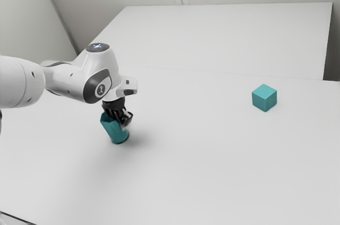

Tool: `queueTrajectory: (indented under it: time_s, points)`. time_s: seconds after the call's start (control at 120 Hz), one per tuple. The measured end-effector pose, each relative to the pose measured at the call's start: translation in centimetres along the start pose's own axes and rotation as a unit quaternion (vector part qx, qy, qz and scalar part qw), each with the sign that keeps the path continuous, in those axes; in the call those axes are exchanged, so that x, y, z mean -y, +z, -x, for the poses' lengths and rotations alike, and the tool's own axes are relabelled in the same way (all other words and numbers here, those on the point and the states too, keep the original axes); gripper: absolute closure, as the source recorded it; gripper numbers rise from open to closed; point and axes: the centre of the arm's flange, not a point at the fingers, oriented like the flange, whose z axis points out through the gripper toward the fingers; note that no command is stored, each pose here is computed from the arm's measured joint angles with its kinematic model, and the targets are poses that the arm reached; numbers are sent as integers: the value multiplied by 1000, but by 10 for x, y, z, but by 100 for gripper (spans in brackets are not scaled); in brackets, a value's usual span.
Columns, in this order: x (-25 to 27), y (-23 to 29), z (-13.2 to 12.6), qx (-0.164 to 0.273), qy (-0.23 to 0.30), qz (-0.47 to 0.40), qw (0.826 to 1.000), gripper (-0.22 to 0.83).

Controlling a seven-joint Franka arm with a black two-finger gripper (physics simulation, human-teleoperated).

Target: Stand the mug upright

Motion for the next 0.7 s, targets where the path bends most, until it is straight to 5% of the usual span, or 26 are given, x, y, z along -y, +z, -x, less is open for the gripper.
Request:
queueTrajectory:
  time_s: [0.133, 0.267, 0.7]
  points:
    - [0, -2, -1, -3, -7, 2, 1000, 35]
    - [3, -9, -1, -7, -8, -2, 1000, 19]
    - [22, -106, -2, -71, -25, -4, 997, 2]
